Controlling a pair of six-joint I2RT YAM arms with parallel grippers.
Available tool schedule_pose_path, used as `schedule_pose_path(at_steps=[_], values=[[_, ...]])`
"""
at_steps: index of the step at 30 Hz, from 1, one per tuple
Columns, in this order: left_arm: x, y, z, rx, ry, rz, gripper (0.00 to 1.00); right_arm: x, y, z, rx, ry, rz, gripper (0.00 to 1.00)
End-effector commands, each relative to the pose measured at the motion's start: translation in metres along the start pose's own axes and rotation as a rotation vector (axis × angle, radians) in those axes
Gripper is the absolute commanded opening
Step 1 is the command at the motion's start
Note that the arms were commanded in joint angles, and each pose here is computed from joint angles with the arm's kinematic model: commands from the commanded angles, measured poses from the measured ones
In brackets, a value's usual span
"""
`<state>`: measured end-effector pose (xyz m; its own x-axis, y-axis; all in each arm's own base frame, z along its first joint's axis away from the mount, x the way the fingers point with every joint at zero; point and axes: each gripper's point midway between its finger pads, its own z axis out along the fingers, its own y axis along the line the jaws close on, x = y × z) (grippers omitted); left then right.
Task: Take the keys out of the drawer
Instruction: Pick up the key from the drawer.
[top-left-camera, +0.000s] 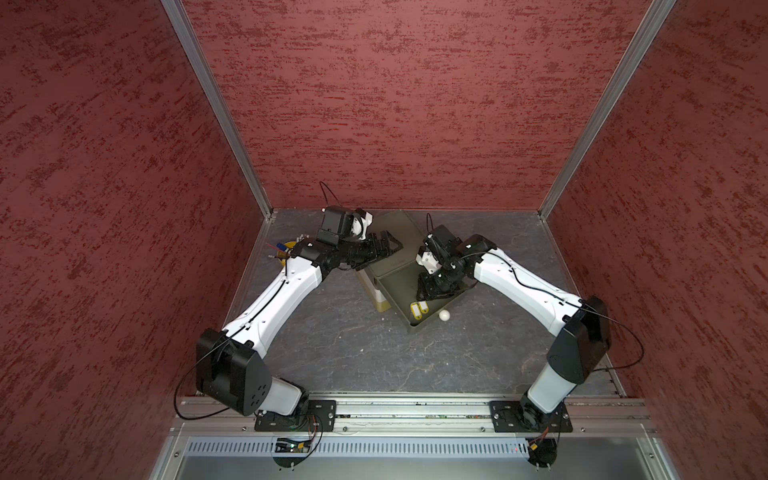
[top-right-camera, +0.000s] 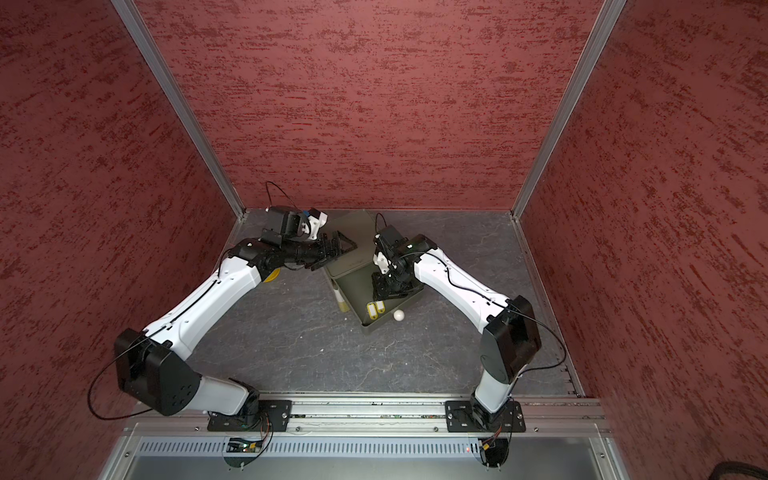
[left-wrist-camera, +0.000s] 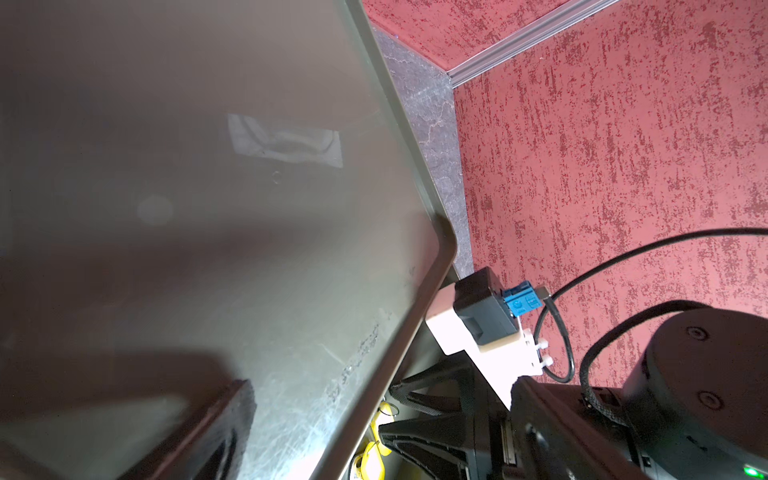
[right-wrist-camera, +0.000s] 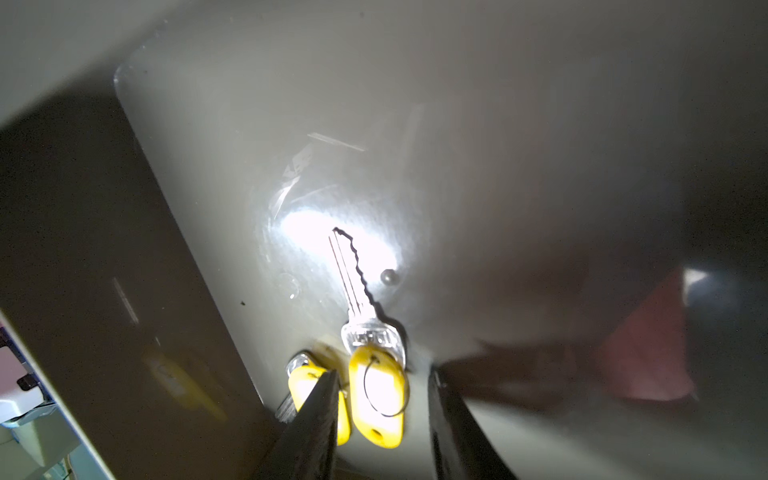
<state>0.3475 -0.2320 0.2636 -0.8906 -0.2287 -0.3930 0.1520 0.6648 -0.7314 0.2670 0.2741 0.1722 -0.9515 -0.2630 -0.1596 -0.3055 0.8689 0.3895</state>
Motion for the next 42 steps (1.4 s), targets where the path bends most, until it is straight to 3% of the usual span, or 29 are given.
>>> schedule_pose_path(at_steps=[1, 30, 42], values=[[0.002, 0.003, 0.002, 0.006, 0.017, 0.005, 1.0, -0.009, 0.002, 0.009, -0.022, -0.012, 0.001, 0.36], [0.005, 0.01, 0.005, 0.003, 0.029, -0.016, 1.0, -0.016, -0.002, -0.005, 0.007, -0.097, -0.001, 0.02], [0.005, 0.006, 0.005, 0.008, 0.027, -0.014, 1.0, -0.023, -0.003, -0.031, 0.043, -0.195, -0.008, 0.0]])
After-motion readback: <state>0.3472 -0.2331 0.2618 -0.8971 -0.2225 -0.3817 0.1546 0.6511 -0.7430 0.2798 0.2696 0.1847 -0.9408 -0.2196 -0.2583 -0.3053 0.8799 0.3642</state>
